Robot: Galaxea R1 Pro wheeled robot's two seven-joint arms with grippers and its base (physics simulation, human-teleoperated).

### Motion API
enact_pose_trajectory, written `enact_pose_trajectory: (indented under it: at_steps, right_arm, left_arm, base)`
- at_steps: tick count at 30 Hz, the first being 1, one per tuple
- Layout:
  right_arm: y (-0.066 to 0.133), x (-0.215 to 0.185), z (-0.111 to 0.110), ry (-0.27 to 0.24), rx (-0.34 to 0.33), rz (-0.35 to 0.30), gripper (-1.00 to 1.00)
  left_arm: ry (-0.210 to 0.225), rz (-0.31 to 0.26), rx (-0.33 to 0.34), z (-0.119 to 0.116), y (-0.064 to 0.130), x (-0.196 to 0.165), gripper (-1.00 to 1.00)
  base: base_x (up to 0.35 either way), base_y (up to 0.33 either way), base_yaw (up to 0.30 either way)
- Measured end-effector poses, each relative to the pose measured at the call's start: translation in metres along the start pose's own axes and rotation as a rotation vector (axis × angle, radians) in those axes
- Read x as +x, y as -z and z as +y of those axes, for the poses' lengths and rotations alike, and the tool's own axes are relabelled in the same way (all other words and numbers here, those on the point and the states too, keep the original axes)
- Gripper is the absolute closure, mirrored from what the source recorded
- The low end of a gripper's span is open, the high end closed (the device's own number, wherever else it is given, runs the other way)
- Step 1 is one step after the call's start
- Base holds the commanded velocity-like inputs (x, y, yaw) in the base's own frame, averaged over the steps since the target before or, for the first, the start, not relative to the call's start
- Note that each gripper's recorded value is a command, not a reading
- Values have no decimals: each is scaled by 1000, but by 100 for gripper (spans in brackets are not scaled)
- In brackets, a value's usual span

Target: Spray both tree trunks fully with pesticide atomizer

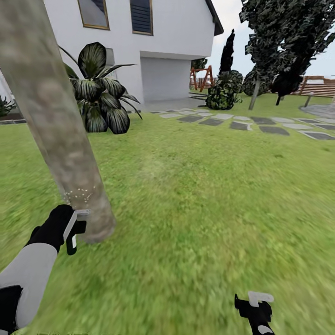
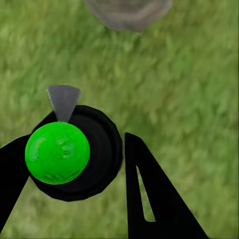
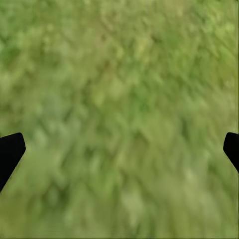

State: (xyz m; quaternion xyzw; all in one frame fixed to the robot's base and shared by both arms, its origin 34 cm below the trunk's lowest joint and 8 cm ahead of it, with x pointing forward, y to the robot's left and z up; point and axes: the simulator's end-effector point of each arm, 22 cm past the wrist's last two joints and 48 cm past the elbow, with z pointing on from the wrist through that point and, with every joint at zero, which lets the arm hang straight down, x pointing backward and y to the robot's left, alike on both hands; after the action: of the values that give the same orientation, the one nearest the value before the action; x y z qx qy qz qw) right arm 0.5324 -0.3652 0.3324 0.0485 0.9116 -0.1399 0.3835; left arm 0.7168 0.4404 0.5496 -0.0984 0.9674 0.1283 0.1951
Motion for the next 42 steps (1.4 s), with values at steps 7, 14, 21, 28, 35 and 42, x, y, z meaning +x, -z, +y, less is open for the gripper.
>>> enact_pose_trajectory:
  at_steps: [7,14,21,28,35,42]
  right_arm:
    - [0,0,0,0,0,0,-100]
    - [0,0,-1,-1,2,0,-100]
    - [0,0,-3,0,4,-1,-100]
    - [0,0,-2,2,3,0,-100]
    - [0,0,0,0,1,0,-100]
    - [0,0,0,1,1,0,-100]
  left_arm:
    - [-14,37,-12,2,-15,32,100]
    - [-13,33,-2,-5,-14,31,100]
    - [-21,41,-25,3,-16,35,100]
    - [-50,86,-38,0,-41,89,100]
    - [-32,77,-8,-11,-42,90,100]
    - [15,80,58,-24,-41,91,100]
  base:
    - [6,-2,272]
    - [209,-13,120]
    - [277,-152,1]
    - [192,-141,0]
    - [9,-6,133]
    - [0,-140,241]
